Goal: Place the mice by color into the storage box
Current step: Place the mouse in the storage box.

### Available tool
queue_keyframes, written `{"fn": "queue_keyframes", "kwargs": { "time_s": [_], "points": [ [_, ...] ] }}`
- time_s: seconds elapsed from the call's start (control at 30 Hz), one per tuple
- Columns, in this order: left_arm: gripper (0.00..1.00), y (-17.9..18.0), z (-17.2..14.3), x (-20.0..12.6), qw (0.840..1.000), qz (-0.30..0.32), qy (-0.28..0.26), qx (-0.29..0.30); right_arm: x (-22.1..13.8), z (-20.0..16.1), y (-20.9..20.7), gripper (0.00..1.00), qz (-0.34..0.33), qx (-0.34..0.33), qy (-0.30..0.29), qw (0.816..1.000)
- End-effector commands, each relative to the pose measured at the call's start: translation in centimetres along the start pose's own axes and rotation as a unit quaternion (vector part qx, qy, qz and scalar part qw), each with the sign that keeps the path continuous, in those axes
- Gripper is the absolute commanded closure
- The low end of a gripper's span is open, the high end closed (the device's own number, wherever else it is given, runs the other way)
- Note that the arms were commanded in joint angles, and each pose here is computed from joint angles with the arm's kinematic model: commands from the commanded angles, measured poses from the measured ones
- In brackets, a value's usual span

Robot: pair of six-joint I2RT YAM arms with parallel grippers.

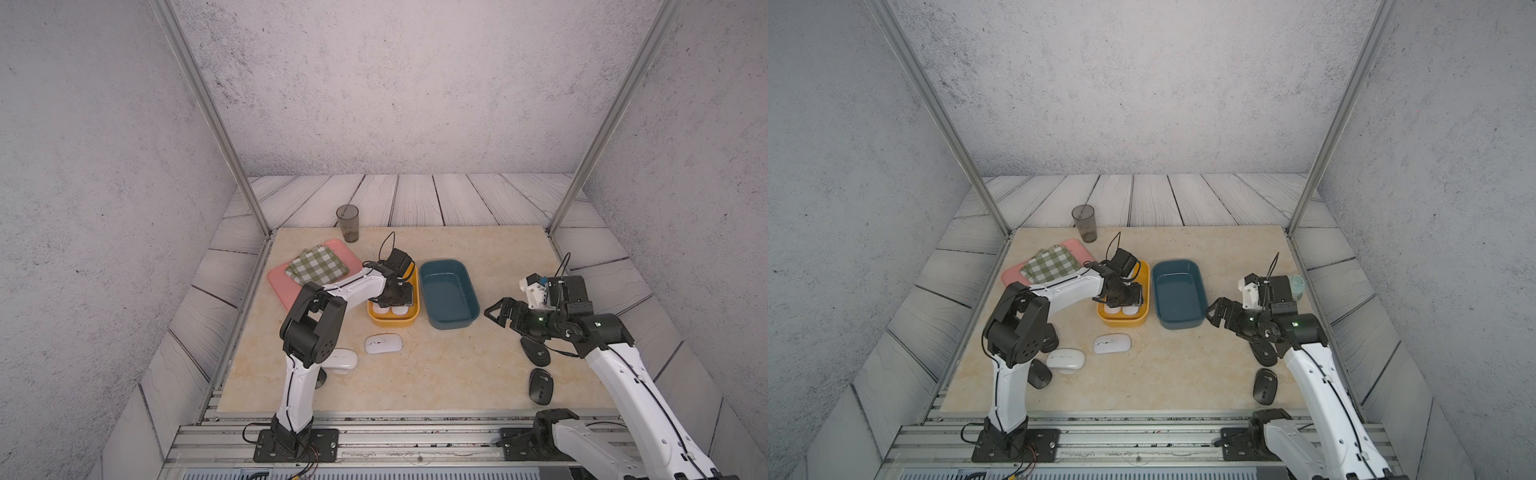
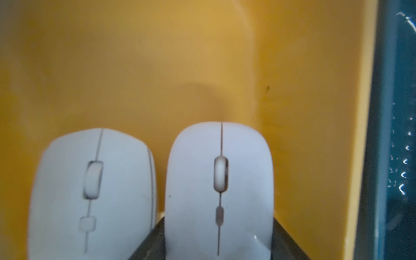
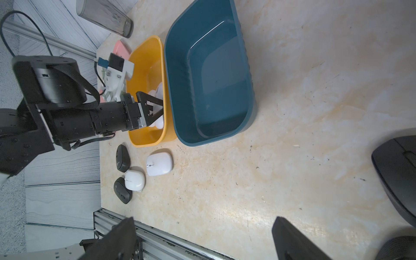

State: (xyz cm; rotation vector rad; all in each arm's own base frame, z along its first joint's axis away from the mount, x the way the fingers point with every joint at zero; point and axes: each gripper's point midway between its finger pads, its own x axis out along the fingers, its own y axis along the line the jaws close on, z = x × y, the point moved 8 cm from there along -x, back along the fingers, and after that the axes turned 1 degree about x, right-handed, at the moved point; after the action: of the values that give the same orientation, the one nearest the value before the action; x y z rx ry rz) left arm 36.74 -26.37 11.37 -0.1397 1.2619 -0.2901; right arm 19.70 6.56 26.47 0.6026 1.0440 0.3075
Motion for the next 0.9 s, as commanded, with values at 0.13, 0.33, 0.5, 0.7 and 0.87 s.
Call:
{"fn": "queue_keyframes", "kwargs": {
  "time_s": [0.13,0.33,0.5,0.7,0.87],
  "points": [
    [0.25,-0.9,0.5,-0.3,1.0,-0.009,-0.01,-0.003,0.1,-0.1,-0.1,0.01,0.005,-0.005,0.001,1.0],
    [0.22,-1.9,0.7,-2.2,0.999,-0.022,-0.026,0.002,0.1,-0.1,0.0,0.01,0.01,-0.002,0.0,1.0],
    [0.22,-2.4,0.7,-6.0,0.997,-0.042,-0.057,-0.001,0.2,-0.2,0.3,0.01,0.028,-0.006,0.005,1.0],
    [0.2,-1.9,-0.5,-14.5,0.99,-0.051,-0.126,0.04,0.7,-0.8,0.0,0.01,0.04,-0.003,0.025,0.999],
    [0.16,0.6,-5.5,-20.4,0.974,-0.047,-0.156,0.156,1.0,-1.3,-0.1,0.01,0.047,-0.005,0.033,0.998]
  ]
}}
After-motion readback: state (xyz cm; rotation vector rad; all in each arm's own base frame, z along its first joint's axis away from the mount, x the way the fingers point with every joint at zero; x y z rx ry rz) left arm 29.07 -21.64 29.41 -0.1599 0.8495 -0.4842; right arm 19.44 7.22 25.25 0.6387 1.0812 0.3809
